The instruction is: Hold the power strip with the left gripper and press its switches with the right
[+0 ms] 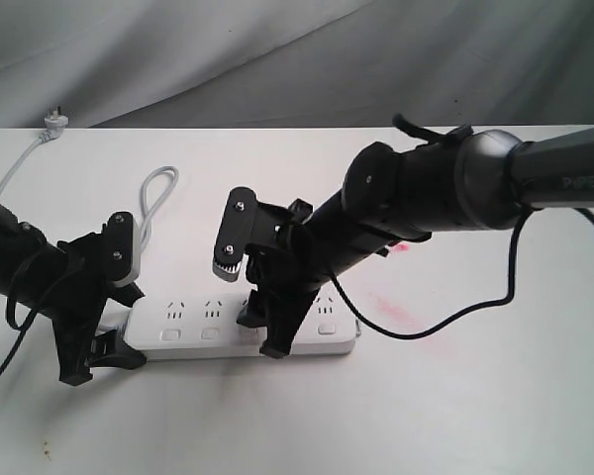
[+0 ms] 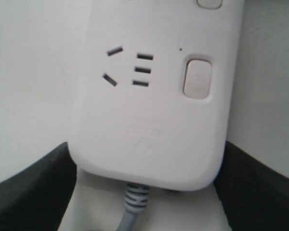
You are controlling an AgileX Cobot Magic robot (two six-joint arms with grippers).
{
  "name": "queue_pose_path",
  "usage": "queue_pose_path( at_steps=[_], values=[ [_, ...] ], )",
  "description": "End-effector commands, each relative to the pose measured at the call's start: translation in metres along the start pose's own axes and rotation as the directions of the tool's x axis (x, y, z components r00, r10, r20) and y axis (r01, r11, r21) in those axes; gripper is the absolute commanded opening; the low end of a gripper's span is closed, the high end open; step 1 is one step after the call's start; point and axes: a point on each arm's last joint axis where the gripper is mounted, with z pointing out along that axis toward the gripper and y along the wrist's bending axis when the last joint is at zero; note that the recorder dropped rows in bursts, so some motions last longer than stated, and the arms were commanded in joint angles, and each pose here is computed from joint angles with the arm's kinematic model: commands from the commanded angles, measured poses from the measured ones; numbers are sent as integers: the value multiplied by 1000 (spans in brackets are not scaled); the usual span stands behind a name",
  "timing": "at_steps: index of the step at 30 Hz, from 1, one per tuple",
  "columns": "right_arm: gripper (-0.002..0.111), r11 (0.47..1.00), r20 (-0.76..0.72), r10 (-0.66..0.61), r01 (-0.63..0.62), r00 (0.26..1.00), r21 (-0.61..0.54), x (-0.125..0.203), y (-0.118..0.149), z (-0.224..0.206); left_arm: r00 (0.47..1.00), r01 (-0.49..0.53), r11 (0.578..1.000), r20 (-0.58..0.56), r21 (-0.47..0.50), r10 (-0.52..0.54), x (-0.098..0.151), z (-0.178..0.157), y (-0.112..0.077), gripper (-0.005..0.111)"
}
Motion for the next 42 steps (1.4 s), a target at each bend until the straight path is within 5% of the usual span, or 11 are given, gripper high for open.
queue_pose_path(
  at_steps=[1,16,42],
  values=[
    [53,999,38,-26,24,999,44,-11,-3,-27,1000,7,1000,4,-15,-7,0,-1,2,48],
    [53,999,-34,23,-21,999,47,23,0,-23,1000,7,1000,4,-15,-7,0,-1,2,48],
    [53,997,-59,36,-32,998,67,32,-3,-10,1000,7,1000,4,-15,-7,0,-1,2,48]
  ],
)
